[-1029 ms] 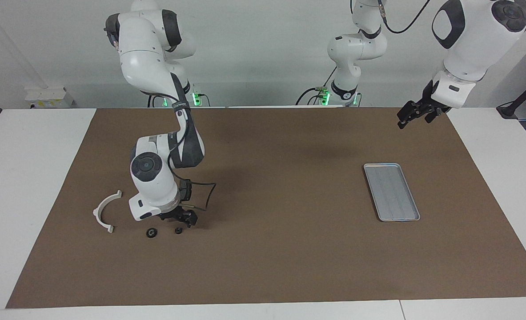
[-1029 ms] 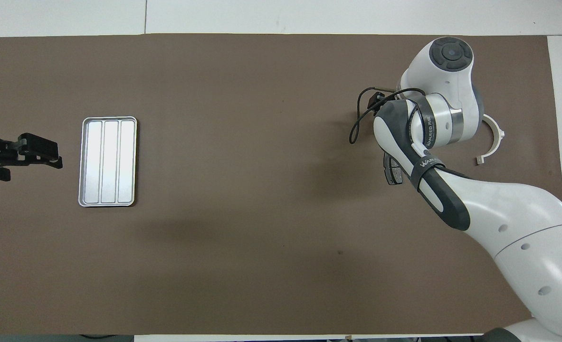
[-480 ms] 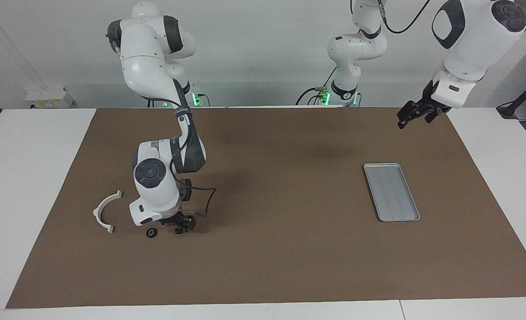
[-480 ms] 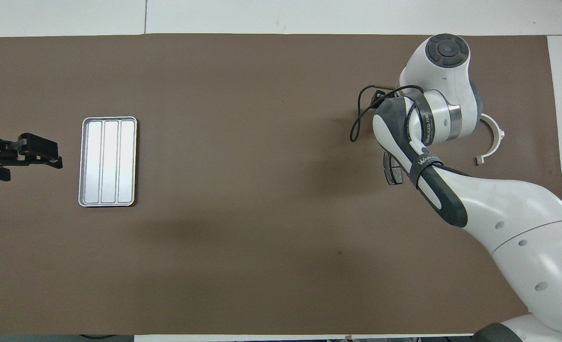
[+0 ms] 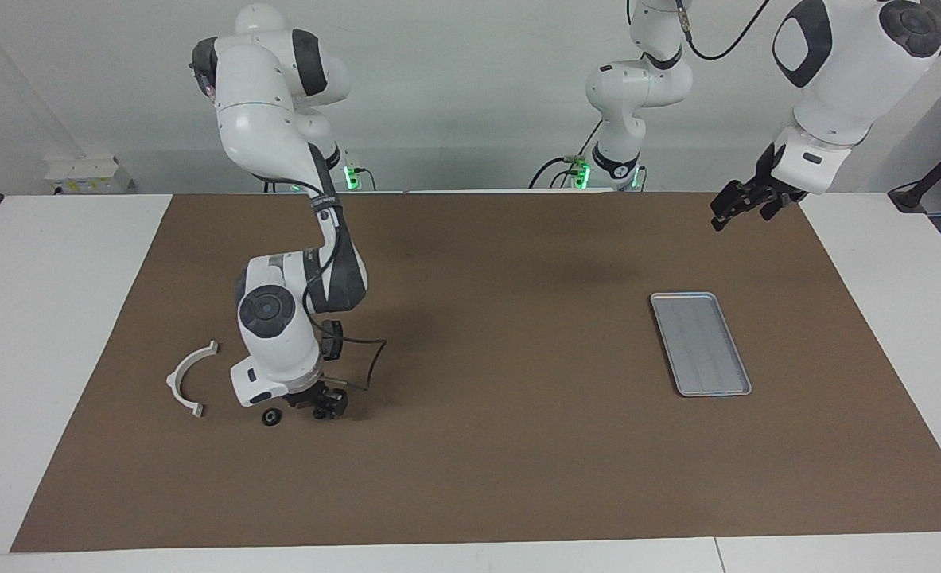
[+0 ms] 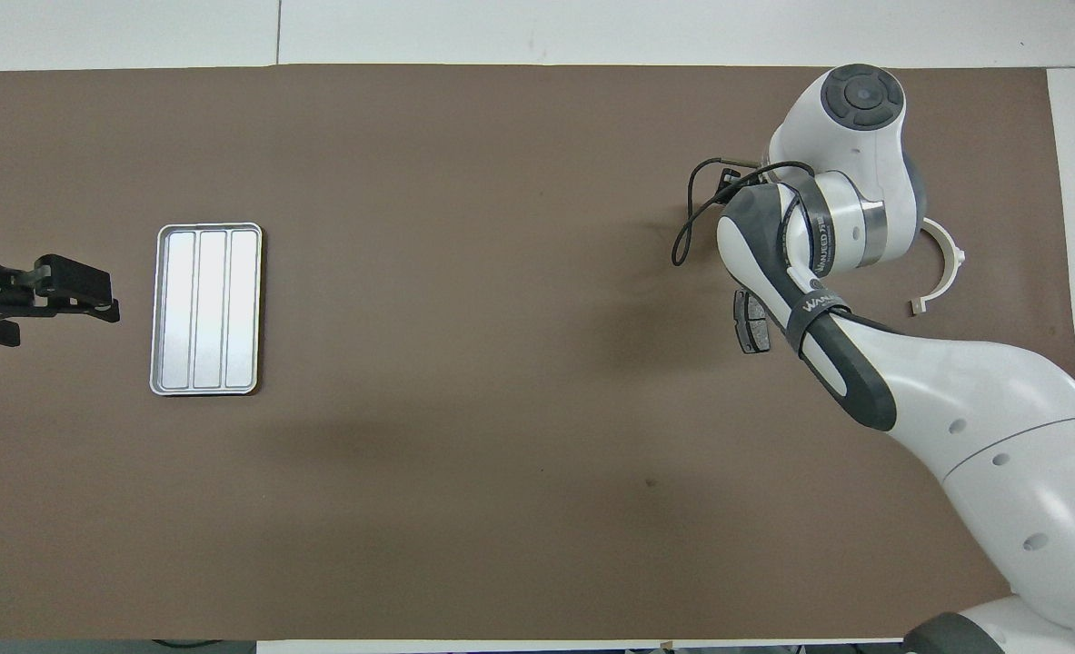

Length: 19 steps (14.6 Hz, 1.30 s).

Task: Pick bearing gear from pile to tray
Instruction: 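Reach the right gripper to the small black piece and grasp it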

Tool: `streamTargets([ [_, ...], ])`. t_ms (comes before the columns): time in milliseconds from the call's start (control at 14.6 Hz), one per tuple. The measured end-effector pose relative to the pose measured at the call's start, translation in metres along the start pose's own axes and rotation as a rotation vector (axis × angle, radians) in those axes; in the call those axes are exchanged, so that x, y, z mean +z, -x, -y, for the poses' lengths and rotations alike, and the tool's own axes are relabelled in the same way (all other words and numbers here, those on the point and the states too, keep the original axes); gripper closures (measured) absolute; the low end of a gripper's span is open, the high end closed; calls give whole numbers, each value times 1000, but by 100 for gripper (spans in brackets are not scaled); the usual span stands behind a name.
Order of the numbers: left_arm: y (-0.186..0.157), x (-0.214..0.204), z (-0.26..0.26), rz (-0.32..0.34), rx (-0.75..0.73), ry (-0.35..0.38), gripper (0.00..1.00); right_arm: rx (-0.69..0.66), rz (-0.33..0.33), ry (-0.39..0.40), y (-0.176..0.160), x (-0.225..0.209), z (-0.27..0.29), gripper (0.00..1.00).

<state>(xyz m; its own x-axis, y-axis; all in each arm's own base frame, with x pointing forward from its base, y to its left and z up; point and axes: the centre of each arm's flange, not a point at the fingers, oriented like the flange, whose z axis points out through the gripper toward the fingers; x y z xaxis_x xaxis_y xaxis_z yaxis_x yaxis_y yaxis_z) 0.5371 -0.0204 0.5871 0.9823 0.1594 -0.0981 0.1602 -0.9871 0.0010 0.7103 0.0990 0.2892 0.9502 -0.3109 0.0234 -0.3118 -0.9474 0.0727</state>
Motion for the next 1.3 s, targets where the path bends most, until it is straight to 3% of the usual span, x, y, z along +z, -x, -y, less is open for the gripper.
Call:
streamTargets([
  [137,0,0,0,0,0,0,0,1,-3,-3,0,0,0,29],
  [343,0,0,0,0,0,0,0,0,-10,-8,0,6,1,30],
  [686,0,0,0,0,0,0,0,3,-19,-21,-1,0,3,76],
  [960,0,0,0,0,0,0,0,2,-17,-19,-1,0,3,76],
  [1097,0,0,0,0,0,0,0,-2,24,9,2,-3,2,76],
  [1303,0,0,0,0,0,0,0,-33,106,54,12,-59,23,76],
])
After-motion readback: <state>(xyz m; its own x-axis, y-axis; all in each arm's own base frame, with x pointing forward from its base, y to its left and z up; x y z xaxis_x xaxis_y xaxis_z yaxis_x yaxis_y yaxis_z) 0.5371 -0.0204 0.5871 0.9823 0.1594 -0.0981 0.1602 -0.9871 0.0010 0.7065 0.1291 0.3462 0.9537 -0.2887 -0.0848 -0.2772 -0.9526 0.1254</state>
